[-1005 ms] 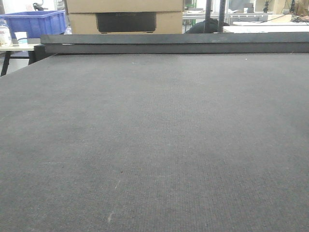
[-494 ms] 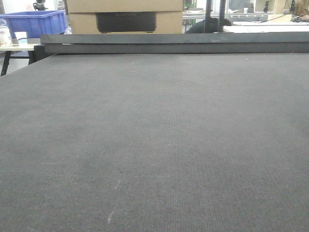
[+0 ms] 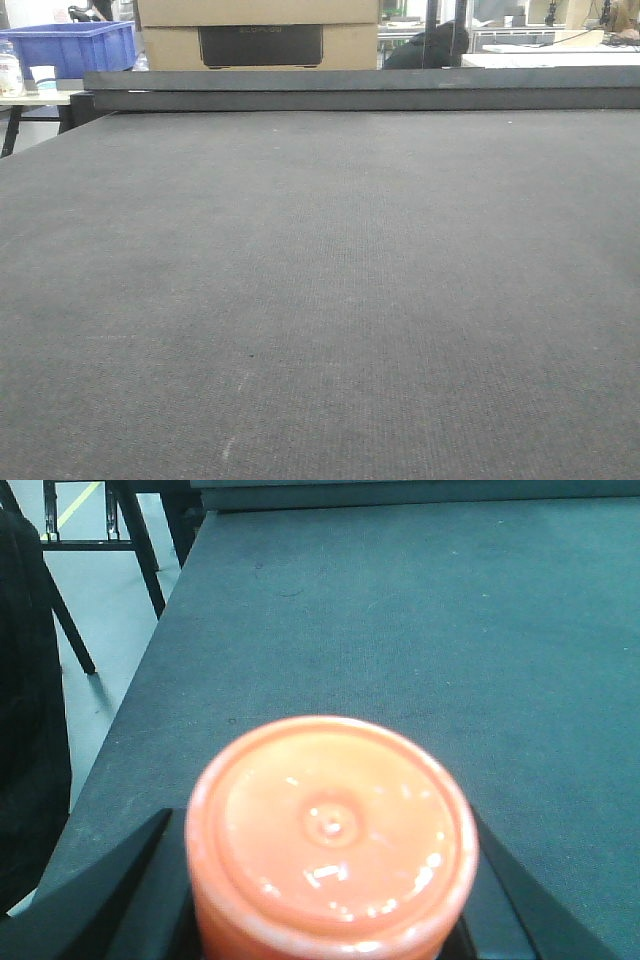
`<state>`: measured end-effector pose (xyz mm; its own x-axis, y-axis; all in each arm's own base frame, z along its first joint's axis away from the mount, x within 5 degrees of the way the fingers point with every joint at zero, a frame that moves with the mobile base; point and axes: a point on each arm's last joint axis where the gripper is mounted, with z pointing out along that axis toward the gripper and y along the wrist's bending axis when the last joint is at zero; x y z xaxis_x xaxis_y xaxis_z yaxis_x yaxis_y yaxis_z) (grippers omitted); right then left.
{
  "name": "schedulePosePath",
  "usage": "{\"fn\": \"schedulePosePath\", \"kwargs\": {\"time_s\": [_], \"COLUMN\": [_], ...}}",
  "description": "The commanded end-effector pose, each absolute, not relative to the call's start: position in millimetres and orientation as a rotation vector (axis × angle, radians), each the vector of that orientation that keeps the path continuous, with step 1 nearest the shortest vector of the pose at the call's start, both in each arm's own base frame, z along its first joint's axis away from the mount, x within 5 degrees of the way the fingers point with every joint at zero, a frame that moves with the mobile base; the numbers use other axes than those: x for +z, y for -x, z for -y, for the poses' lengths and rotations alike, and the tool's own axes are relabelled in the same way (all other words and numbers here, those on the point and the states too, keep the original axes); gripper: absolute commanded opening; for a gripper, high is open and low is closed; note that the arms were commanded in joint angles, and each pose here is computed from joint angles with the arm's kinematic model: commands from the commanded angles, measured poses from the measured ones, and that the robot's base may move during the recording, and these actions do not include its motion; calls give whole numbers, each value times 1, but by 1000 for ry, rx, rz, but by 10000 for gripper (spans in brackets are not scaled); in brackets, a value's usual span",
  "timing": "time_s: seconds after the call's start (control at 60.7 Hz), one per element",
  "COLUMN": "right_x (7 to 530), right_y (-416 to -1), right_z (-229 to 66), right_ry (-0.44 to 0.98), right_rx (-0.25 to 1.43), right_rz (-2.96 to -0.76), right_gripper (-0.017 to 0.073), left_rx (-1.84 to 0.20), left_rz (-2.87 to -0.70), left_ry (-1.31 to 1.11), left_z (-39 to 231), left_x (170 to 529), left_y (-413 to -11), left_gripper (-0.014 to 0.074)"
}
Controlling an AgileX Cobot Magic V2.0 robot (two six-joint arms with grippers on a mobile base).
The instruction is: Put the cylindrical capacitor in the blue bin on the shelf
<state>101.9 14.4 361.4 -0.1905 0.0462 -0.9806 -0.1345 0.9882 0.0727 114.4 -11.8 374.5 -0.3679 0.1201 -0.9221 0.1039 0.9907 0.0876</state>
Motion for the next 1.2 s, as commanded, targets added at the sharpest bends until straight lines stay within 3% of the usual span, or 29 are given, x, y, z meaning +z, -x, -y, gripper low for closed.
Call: {"fn": "schedulePosePath", "kwargs": {"time_s": [0.0,1.186], "right_x": [363,363], "right_y": [-101,-101], "right_z": [-14,-14], "right_ry": [71,71], "right_rx": [147,147], "right_rz": [-1728,-1728], "right_gripper": [-157,-157], "left_rx": [16,16], "left_rz": [-1920,-1920], "left_ry": [-157,-157], "left_z": [12,12], "left_x": [377,377], "left_y": [-114,-114], "left_gripper": [-111,-111]}}
